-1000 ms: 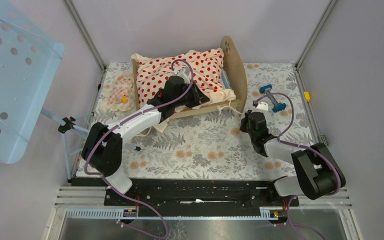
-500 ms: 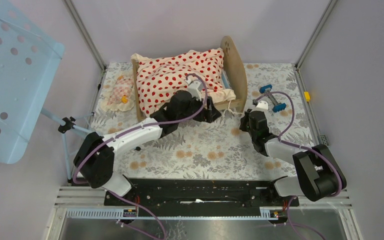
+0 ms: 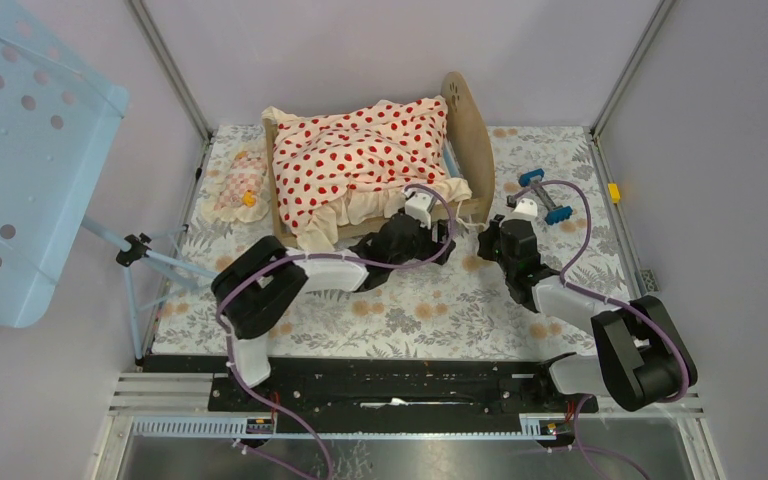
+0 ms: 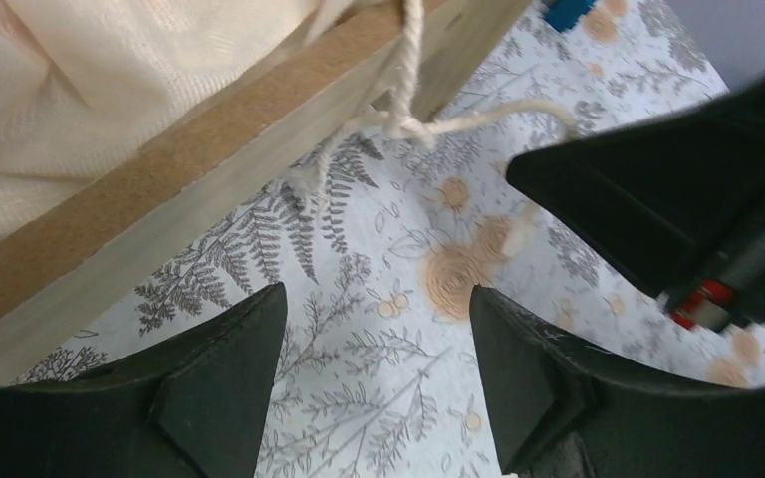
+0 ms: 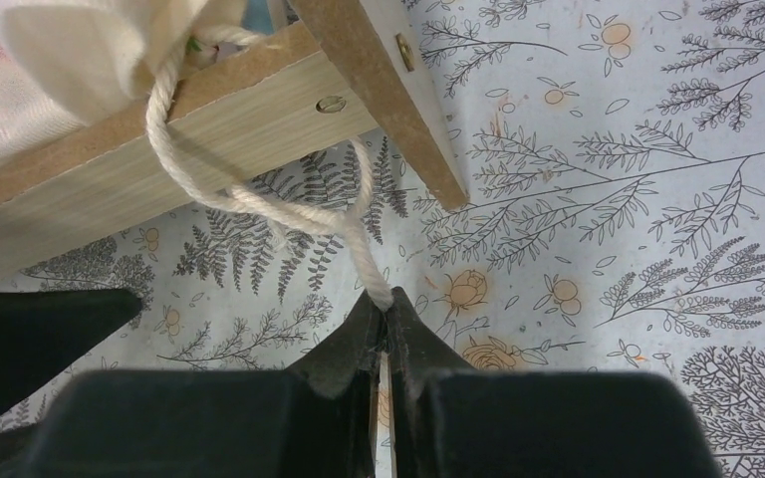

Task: Set up the pet bed
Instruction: Tie the ropes to the bed frame.

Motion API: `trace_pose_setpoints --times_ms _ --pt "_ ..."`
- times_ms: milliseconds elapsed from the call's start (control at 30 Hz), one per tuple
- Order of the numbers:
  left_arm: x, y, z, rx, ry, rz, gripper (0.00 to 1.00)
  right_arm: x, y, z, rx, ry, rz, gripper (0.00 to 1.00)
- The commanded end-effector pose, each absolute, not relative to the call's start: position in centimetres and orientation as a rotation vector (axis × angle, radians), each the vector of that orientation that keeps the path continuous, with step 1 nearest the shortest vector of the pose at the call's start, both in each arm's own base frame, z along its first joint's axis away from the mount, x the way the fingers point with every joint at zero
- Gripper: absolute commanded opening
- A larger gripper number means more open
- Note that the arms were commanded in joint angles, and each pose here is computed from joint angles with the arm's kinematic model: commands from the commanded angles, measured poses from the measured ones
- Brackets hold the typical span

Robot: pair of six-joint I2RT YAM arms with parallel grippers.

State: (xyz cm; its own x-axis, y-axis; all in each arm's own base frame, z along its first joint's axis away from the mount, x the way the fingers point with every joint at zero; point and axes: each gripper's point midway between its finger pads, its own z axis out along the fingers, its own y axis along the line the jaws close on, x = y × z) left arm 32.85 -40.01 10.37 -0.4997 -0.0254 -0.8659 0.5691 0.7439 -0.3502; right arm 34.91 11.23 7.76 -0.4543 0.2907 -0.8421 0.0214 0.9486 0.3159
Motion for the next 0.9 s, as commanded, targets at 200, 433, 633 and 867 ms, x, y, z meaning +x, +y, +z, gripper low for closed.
trace_pose_setpoints --times_ms 200,433,633,867 --pt "37.7 -42.7 10.1 0.086 1.799 -0.731 0.68 36.1 12.0 10.9 0.247 1.946 0.391 0.00" --pt "39.5 -43.0 7.8 -0.006 1.798 -0.656 0.68 35.7 12.3 11.0 0.266 1.945 0.426 0.00" --pt "40.5 -43.3 7.8 -0.048 1.777 -0.647 0.67 35.3 12.4 10.8 0.276 1.947 0.447 0.00" --pt "41.4 -43.6 7.1 -0.097 1.769 -0.640 0.50 34.8 12.2 10.4 0.278 1.954 0.445 0.00"
